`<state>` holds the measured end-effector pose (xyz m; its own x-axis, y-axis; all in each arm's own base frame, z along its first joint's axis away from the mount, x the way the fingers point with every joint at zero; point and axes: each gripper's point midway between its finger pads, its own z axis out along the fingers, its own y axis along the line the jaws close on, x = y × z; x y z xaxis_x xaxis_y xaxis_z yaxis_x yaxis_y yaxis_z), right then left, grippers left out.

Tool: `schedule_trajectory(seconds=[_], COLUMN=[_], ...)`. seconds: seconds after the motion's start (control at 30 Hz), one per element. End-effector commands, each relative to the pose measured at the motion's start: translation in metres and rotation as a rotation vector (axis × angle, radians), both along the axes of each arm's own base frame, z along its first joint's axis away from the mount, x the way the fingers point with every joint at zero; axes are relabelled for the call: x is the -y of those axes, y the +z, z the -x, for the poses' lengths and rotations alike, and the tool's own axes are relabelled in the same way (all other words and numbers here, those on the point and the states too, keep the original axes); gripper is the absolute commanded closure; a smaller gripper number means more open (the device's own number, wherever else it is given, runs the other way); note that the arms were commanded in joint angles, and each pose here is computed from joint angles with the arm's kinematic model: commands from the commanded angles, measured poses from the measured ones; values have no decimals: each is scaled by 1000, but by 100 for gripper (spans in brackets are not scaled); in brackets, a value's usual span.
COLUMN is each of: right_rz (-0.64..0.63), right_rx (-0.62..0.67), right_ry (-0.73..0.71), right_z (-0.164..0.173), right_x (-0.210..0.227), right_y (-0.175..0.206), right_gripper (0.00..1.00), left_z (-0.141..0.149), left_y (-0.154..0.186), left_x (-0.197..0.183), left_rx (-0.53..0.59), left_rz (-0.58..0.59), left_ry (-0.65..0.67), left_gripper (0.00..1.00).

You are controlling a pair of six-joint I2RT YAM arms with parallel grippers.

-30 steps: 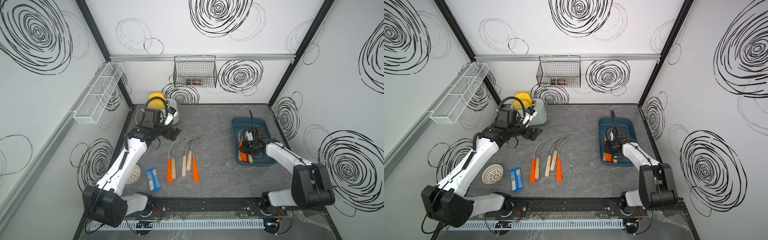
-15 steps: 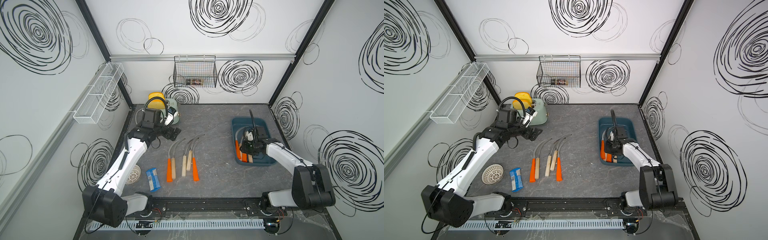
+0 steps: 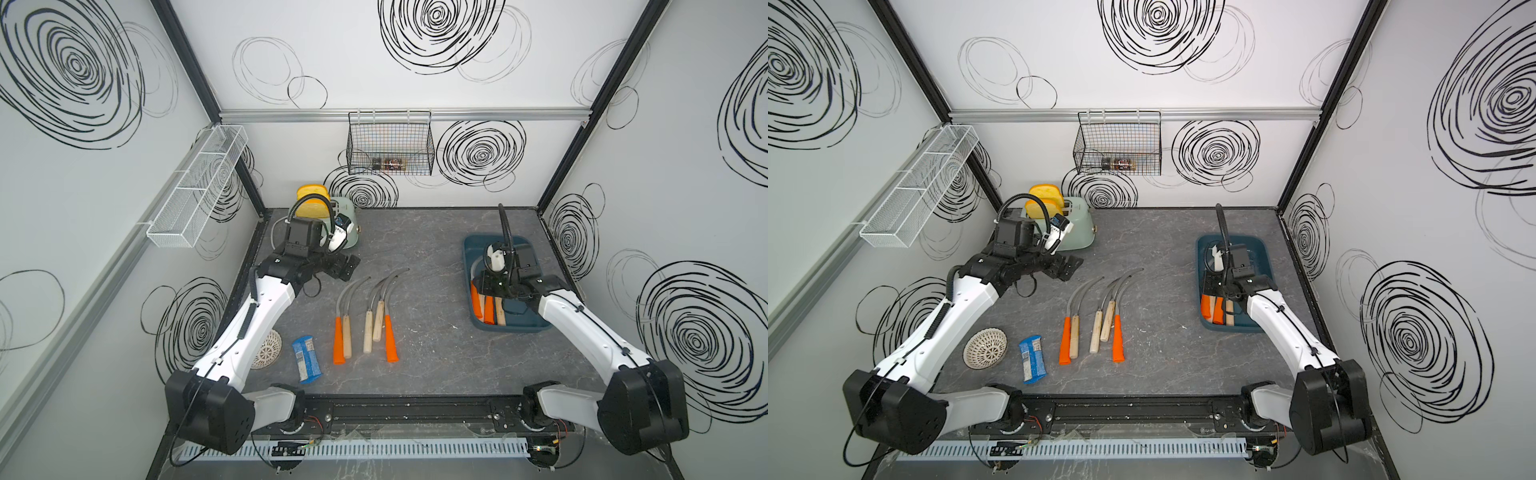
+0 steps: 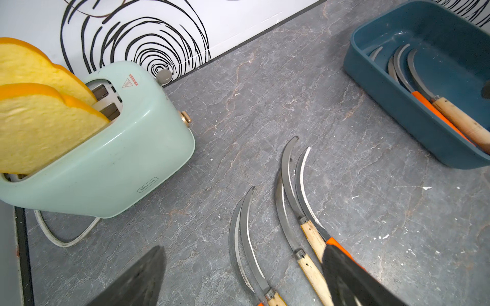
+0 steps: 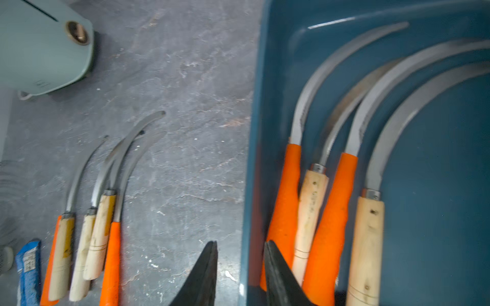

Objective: Put small sickles into storage boxes
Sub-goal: Place the sickle in the storage box, then pick up the sickle at the center of the board.

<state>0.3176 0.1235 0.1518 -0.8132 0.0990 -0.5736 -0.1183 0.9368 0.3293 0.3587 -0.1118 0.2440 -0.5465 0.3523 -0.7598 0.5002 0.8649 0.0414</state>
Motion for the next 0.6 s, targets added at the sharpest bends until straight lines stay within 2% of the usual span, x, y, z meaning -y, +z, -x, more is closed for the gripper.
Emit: schedule_trajectory(seconds=[0.0, 0.2, 0.57], right_rz=[-1, -17, 23], right_rx=[73, 60, -56], right_ry=[59, 169, 360], right_z=[1, 20, 81], right_x=[-23, -74, -169], right_y=[25, 22, -26], right_gripper=[66, 63, 58], left_z=[-9, -13, -16], left_y=[-2, -7, -12], left_x=[-8, -19, -43], left_rx=[9, -15, -26], left_rz=[16, 37, 70], left_ry=[49, 84, 151], left_gripper=[4, 4, 4])
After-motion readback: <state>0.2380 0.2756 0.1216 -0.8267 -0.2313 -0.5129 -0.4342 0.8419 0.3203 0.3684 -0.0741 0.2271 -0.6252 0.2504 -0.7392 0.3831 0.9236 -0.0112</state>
